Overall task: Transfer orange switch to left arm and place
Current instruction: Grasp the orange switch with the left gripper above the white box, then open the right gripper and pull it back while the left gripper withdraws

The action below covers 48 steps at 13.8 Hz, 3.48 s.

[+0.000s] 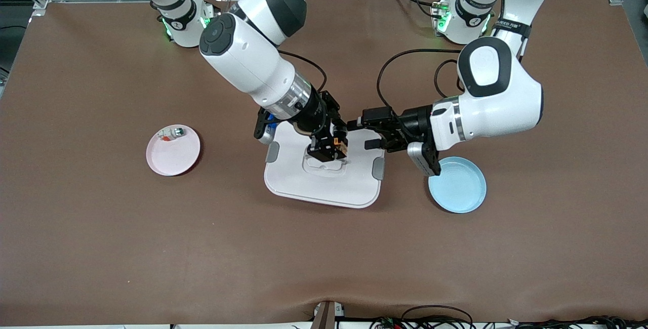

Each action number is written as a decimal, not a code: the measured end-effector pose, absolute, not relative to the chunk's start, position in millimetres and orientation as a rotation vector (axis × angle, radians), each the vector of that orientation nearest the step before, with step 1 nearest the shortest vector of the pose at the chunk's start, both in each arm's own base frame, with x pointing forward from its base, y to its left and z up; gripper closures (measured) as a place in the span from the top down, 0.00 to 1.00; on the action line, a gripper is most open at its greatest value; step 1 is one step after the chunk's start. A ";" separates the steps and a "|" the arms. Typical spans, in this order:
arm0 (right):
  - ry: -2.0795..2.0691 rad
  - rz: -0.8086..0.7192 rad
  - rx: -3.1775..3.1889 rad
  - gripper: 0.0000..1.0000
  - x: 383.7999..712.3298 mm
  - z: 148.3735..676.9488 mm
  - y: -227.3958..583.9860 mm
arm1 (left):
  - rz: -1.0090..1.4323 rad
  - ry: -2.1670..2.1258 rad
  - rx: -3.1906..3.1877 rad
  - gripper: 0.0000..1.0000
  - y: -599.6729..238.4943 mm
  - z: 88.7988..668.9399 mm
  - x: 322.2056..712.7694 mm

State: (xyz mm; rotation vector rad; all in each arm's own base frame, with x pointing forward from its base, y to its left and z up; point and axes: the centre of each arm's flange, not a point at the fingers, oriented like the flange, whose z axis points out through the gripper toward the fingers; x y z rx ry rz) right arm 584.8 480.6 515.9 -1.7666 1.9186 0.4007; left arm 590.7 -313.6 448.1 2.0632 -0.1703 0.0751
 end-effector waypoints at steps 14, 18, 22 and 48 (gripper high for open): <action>1.894 0.430 -1.754 0.73 570.6 527.7 508.5 | 0.220 -0.204 2.088 1.00 -313.3 442.9 605.3; 1.901 0.431 -1.757 0.73 571.5 522.4 510.0 | 0.222 -0.217 2.078 0.69 -317.6 448.7 604.4; 1.903 0.431 -1.757 0.73 572.7 517.7 511.9 | 0.219 -0.222 2.073 0.42 -318.9 451.3 603.6; 1.604 0.347 -2.127 1.00 566.9 516.4 506.9 | 0.085 -0.402 2.216 0.42 -212.0 529.5 590.6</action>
